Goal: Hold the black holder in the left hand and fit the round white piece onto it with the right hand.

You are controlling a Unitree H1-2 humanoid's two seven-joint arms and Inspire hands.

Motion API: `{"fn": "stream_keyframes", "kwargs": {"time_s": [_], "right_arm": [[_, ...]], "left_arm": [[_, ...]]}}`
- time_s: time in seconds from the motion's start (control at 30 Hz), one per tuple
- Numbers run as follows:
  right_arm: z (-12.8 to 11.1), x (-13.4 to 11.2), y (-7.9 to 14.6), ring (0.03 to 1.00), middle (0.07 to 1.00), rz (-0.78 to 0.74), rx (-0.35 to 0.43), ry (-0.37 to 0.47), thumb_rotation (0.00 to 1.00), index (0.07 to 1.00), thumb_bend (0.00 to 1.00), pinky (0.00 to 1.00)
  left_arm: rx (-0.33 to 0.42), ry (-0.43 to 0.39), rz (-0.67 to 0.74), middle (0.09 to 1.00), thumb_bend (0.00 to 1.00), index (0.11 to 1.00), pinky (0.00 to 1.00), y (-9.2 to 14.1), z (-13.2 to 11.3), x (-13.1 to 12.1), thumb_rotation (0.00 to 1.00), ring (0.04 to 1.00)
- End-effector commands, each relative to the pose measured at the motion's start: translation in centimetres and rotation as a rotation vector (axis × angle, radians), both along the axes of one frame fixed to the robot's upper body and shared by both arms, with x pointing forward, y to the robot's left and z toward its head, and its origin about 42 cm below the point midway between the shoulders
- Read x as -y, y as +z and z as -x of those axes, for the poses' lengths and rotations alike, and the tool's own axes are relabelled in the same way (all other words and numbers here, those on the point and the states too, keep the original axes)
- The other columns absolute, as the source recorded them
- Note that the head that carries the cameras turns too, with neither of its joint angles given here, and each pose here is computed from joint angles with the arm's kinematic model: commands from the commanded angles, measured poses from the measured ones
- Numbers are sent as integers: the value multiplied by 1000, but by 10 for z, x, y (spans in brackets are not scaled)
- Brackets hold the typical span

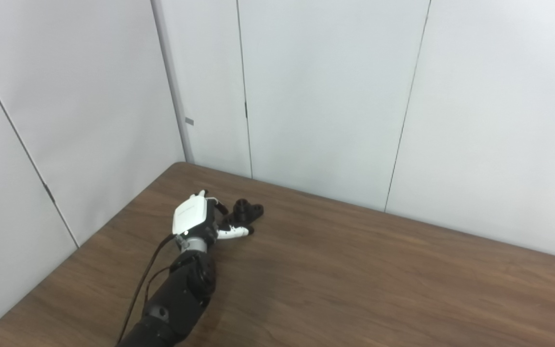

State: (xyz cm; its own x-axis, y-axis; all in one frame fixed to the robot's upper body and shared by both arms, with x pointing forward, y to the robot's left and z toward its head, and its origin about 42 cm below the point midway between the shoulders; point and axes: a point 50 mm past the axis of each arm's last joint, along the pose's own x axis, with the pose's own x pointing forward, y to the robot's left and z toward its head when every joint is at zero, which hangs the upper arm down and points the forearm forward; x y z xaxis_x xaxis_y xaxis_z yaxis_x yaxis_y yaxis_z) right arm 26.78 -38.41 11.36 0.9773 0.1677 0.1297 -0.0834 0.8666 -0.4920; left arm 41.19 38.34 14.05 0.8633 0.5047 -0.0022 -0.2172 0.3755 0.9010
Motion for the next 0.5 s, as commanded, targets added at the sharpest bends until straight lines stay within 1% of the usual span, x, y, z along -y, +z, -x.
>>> {"fn": "stream_keyframes", "kwargs": {"time_s": [0.0,0.1,0.23,0.27,0.3,0.37,0.47], "right_arm": [[18,-4,-23,924,948,-25,-60,-19,679,953,968,846],[19,-4,-23,917,940,-40,-56,-15,657,944,963,836],[21,-6,-20,903,930,-39,-61,-19,675,932,988,808],[21,-6,-20,896,925,-40,-61,-20,675,928,996,796],[21,-6,-20,892,923,-39,-61,-20,677,925,999,786],[22,-5,-20,886,920,-34,-59,-18,685,922,1000,764],[22,-5,-20,880,915,-41,-61,-19,688,916,1000,751]], "left_arm": [[-83,-8,-38,959,869,600,925,-12,1,2,81,989],[-73,-11,-59,947,867,588,920,-15,1,4,72,981],[-66,-10,-79,936,815,577,915,-18,2,6,53,970],[-61,-9,-80,934,643,526,919,-18,2,6,56,970],[-57,-7,-84,931,584,509,920,-19,2,6,57,968],[-52,-1,-84,923,532,492,916,-21,3,7,58,959],[-45,5,-88,917,523,488,910,-22,3,9,57,951]]}}
